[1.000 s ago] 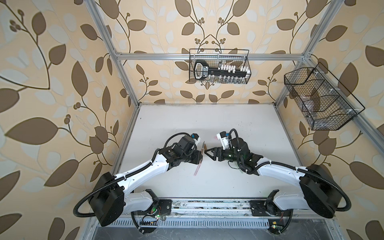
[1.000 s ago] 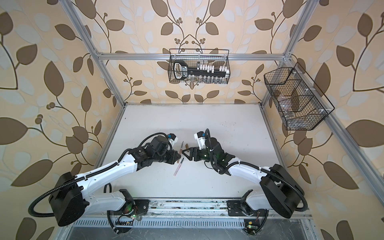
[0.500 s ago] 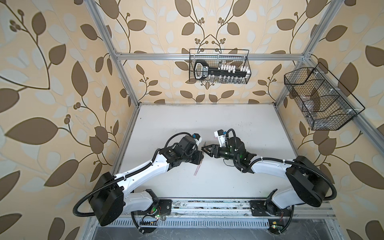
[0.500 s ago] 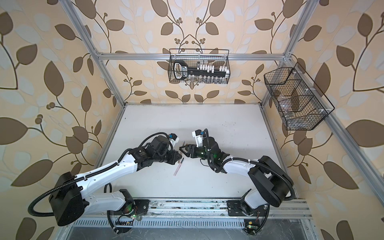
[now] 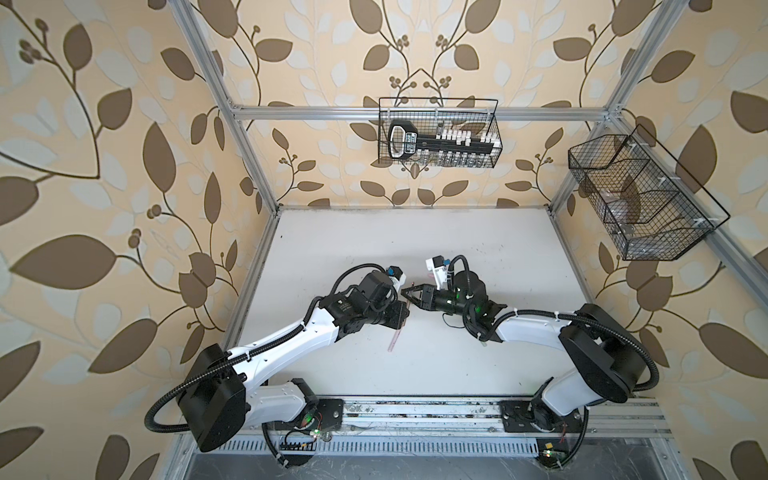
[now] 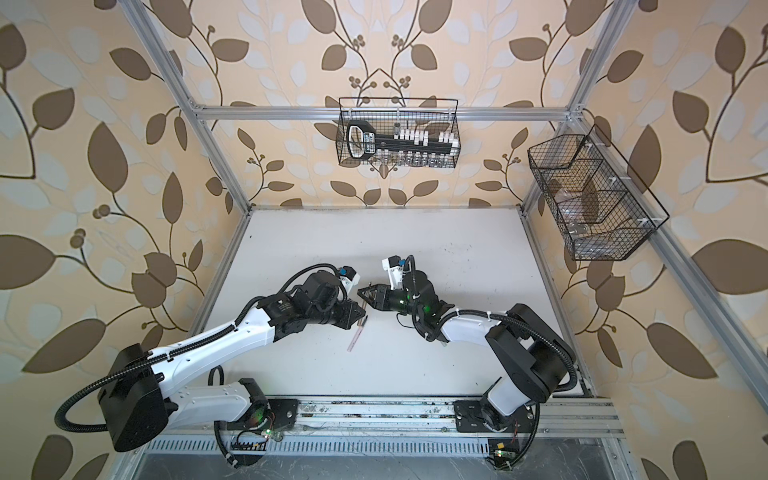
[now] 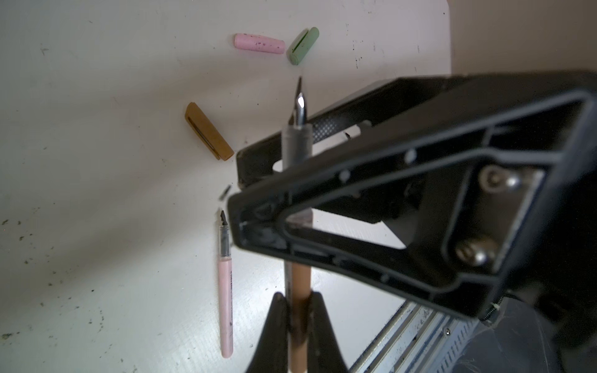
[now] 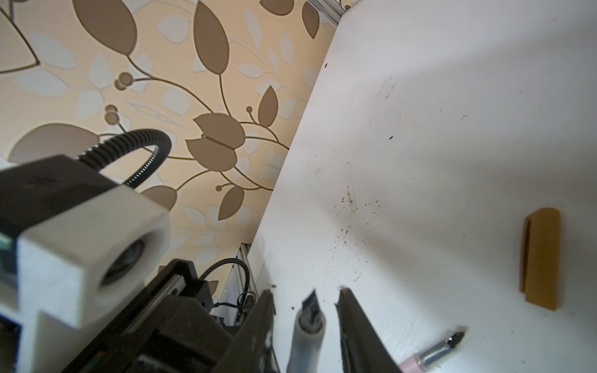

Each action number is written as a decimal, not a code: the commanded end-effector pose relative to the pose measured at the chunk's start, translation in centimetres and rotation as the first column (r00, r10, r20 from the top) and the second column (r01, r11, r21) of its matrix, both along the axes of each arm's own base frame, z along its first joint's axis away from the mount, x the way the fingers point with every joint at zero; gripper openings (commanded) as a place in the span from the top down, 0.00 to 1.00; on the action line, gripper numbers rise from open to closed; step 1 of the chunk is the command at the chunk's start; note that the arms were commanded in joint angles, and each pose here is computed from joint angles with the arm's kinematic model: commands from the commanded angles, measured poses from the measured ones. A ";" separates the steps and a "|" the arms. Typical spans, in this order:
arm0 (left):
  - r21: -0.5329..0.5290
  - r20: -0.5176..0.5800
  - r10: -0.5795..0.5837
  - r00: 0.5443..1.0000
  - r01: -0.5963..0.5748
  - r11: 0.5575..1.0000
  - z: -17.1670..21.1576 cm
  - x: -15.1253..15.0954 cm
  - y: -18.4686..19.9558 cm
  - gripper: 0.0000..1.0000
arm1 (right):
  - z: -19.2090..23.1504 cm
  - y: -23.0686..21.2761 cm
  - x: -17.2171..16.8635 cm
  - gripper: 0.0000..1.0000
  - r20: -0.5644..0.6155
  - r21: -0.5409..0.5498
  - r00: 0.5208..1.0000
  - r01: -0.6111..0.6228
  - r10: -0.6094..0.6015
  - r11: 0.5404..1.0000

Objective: Insert the pens into the pen caps

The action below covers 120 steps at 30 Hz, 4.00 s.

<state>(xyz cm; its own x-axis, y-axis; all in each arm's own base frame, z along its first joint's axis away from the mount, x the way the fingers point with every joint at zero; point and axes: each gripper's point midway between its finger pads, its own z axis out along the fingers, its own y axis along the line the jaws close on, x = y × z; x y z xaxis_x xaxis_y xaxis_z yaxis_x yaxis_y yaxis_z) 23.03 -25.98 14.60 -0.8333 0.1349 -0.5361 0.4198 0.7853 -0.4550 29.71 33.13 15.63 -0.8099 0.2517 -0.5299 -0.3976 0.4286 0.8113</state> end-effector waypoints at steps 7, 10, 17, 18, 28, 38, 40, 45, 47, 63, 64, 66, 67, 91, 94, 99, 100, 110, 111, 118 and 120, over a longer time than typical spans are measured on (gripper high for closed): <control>-0.027 0.082 -0.001 0.997 0.004 1.000 2.8 0.7 -0.4 0.74 | 1.3 0.4 0.6 0.95 0.004 0.048 1.000 -0.007 0.007 0.999; -0.050 0.088 0.004 0.996 0.000 0.999 3.4 0.5 -0.4 0.56 | 1.8 0.0 0.6 0.97 0.008 0.064 1.000 -0.002 0.001 0.998; -0.132 0.096 -0.021 0.995 0.034 0.991 4.8 -0.4 -0.9 0.42 | 4.5 -1.5 0.3 1.00 0.059 0.134 0.998 0.011 -0.019 0.991; -0.147 0.098 -0.030 0.995 0.044 0.988 5.0 -0.5 -1.1 0.42 | 4.8 -1.9 0.3 1.00 0.063 0.151 0.998 0.021 -0.031 0.988; -0.223 0.087 -0.098 0.991 0.115 0.968 5.7 -1.0 -2.8 0.43 | 7.1 -2.6 -0.3 1.00 0.084 0.260 0.995 0.027 -0.050 0.965; -0.237 0.085 -0.102 0.991 0.120 0.964 6.0 -1.1 -3.0 0.52 | 7.7 -2.1 -0.4 1.00 0.103 0.278 0.993 0.024 -0.054 0.960; -0.231 0.088 -0.095 0.992 0.113 0.966 6.0 -1.0 -2.8 0.55 | 7.6 -2.0 -0.4 1.00 0.101 0.276 0.994 0.022 -0.052 0.961; -0.229 0.081 -0.097 0.992 0.113 0.967 5.7 -1.0 -2.9 0.62 | 7.7 -2.1 -0.4 1.00 0.104 0.284 0.993 0.025 -0.057 0.958; -0.229 0.082 -0.097 0.992 0.114 0.967 5.7 -0.9 -3.0 0.63 | 7.7 -2.0 -0.4 1.00 0.105 0.284 0.993 0.025 -0.057 0.959; -0.199 0.102 -0.112 0.988 0.131 0.971 5.8 -0.5 -3.1 0.84 | 7.7 -2.1 -0.5 1.00 0.118 0.263 0.991 0.028 -0.061 0.964; -0.195 0.109 -0.111 0.988 0.131 0.972 6.0 -0.4 -3.1 0.86 | 7.6 -2.1 -0.5 1.00 0.121 0.258 0.991 0.028 -0.061 0.966; -0.184 0.128 -0.109 0.986 0.132 0.974 6.3 -0.2 -3.0 0.87 | 7.6 -2.1 -0.6 1.00 0.134 0.233 0.989 0.026 -0.058 0.972; -0.176 0.134 -0.112 0.985 0.134 0.975 6.4 -0.1 -3.0 0.88 | 7.4 -2.0 -0.7 1.00 0.137 0.211 0.989 0.024 -0.054 0.977; -0.009 0.422 -0.057 0.905 0.067 0.998 11.7 0.1 2.6 0.96 | 5.0 -11.4 -4.7 0.38 0.151 -0.482 0.982 0.177 -0.118 0.858; -0.036 0.463 -0.035 0.886 0.058 0.998 13.1 -0.8 3.7 0.94 | 3.0 -11.1 -3.9 0.44 0.084 -0.596 0.994 0.110 -0.075 0.795; -0.055 0.482 -0.013 0.876 0.045 0.997 13.7 -2.0 5.1 0.94 | -1.0 -7.6 -1.5 0.50 -0.058 -0.676 0.998 -0.055 0.022 0.734; -0.056 0.483 -0.010 0.875 0.042 0.998 13.7 -2.1 5.3 0.94 | -1.4 -7.1 -1.2 0.50 -0.069 -0.686 0.997 -0.072 0.033 0.724; -0.123 0.485 0.041 0.873 0.022 0.992 13.9 -3.7 6.8 0.93 | -7.5 -2.8 3.9 0.50 -0.162 -0.873 0.977 -0.207 0.137 0.441; -0.125 0.488 0.045 0.872 0.018 0.992 14.0 -3.7 6.9 0.93 | -8.2 -3.0 4.1 0.51 -0.169 -0.898 0.977 -0.207 0.130 0.388; -0.140 0.501 0.068 0.863 0.004 0.990 13.9 -4.0 7.5 0.92 | -9.7 -3.3 5.5 0.60 -0.184 -0.933 0.977 -0.208 0.106 0.293; -0.145 0.506 0.071 0.860 0.003 0.989 14.0 -4.0 7.6 0.92 | -10.1 -3.5 5.6 0.61 -0.199 -0.929 0.974 -0.222 0.104 0.298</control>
<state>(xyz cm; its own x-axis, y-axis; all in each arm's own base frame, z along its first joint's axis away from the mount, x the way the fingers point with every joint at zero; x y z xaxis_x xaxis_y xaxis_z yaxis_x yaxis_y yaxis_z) 18.73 -18.76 27.67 -0.4673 0.0443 -0.8830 0.6069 0.7424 -0.2839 35.17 31.02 5.84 -0.8270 -0.4845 -0.2852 -0.5023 0.8646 -0.0124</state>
